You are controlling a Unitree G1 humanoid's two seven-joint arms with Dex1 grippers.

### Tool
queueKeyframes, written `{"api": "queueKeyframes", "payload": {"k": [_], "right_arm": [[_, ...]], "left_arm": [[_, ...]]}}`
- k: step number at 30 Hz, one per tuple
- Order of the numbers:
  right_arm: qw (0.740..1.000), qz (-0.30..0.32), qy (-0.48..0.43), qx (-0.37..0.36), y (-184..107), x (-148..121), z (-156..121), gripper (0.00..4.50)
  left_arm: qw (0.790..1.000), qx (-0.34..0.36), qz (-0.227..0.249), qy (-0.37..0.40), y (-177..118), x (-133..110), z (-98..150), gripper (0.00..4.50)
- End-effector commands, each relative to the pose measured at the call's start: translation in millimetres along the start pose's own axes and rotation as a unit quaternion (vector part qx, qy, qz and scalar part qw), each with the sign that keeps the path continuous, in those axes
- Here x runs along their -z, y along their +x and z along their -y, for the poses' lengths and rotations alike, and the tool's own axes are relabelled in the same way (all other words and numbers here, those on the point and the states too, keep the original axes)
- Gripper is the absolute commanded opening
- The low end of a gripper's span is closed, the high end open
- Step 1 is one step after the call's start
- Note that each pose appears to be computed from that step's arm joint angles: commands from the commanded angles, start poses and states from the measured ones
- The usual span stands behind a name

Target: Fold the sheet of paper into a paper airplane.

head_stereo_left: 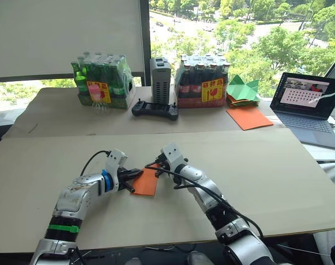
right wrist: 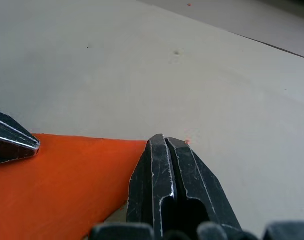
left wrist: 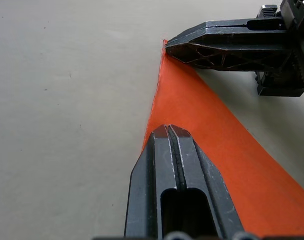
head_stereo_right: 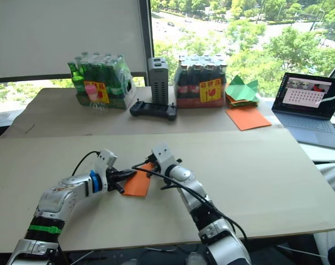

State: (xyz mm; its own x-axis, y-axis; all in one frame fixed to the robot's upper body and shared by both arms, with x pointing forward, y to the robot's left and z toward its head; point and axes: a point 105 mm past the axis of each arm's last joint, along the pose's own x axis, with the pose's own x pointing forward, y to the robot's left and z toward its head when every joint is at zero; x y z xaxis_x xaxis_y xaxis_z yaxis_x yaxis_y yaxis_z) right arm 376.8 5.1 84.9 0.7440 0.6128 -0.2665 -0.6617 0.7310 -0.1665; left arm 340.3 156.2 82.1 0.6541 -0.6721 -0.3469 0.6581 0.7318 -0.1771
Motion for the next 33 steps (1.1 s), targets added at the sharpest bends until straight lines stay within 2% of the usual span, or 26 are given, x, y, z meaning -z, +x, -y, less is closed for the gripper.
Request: {"api": "queueKeyframes", "payload": {"k": [1, 17, 23, 29, 33], "right_arm": [[0.997, -0.067, 0.011, -0.044, -5.4, 35.2, -18.3, 0.02], [0.987, -0.089, -0.009, -0.133, -19.3, 43.1, -48.1, 0.02], [0.992, -0.053, -0.009, -0.112, -15.7, 27.2, -42.0, 0.02], [0.997, 0.027, -0.026, -0.073, -13.8, -4.8, -29.7, 0.02], [0.996, 0.052, -0.035, -0.064, -14.6, -14.9, -27.1, 0.02]], "left_arm": [[1.000, -0.012, -0.009, 0.000, -2.4, 3.3, -3.9, 0.00], [1.000, -0.012, -0.008, -0.001, -2.9, 3.6, -4.0, 0.00], [1.000, -0.013, -0.008, -0.002, -3.0, 4.0, -4.2, 0.00], [1.000, -0.013, -0.009, -0.003, -3.1, 4.4, -4.4, 0.00], [1.000, -0.013, -0.009, -0.003, -3.2, 4.6, -4.3, 0.00]]}}
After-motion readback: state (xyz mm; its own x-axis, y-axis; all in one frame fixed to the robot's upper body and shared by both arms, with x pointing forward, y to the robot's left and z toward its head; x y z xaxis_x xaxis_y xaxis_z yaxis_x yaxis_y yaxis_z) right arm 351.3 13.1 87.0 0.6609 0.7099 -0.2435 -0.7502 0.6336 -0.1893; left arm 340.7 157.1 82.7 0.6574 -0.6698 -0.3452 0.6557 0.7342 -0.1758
